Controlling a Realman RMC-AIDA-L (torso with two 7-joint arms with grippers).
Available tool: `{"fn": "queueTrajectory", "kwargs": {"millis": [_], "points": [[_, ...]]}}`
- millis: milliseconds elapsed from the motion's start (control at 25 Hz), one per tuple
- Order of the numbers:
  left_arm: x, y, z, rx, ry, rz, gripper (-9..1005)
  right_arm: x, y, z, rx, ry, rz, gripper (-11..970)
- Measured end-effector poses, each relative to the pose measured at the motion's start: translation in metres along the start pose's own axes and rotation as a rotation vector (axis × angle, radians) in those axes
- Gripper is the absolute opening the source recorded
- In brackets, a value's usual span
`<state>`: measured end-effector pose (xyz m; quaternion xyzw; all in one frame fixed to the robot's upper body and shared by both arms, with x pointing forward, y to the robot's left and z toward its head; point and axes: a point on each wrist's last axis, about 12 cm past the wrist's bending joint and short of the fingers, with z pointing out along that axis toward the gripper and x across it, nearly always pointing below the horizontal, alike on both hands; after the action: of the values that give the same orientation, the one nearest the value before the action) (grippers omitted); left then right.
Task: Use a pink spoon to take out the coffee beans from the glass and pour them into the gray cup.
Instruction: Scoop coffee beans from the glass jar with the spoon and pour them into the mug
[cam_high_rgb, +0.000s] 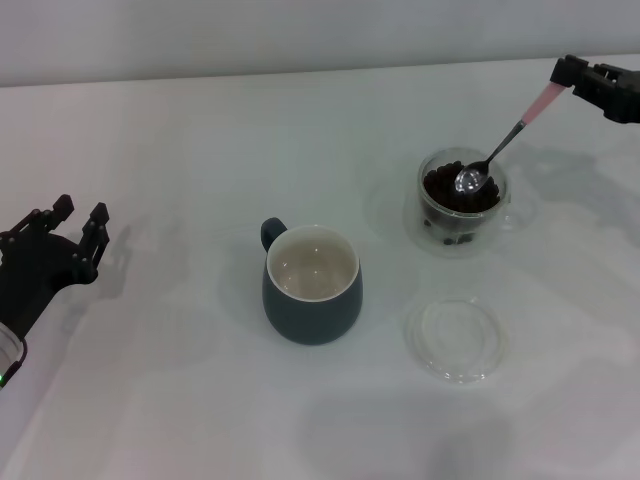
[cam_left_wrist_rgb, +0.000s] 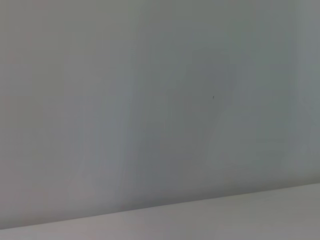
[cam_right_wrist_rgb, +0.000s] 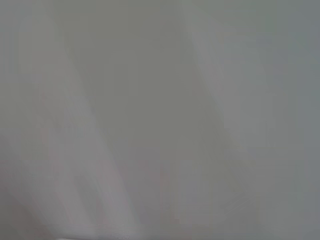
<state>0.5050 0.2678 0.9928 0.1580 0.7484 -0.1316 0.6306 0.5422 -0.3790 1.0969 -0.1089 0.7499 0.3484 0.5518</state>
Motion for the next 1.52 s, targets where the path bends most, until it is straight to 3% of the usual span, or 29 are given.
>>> {"fn": "queueTrajectory", "kwargs": {"millis": [640,1040,1520], "points": [[0.001,0.0,-0.001,-0.001,0.002,0.0,412,0.007,-0.001,0.003,0.021,0.024,0.135,145],[0.002,0.0,-0.002,-0.004,0.005,-0.003,413,0.013,-0.011,0.004,0.126,0.016,0.355,145],[0.003,0.0,-0.003,-0.006,0.007,-0.004,413,0.022,-0.012,0.003,0.147,0.035,0.447,144]]}}
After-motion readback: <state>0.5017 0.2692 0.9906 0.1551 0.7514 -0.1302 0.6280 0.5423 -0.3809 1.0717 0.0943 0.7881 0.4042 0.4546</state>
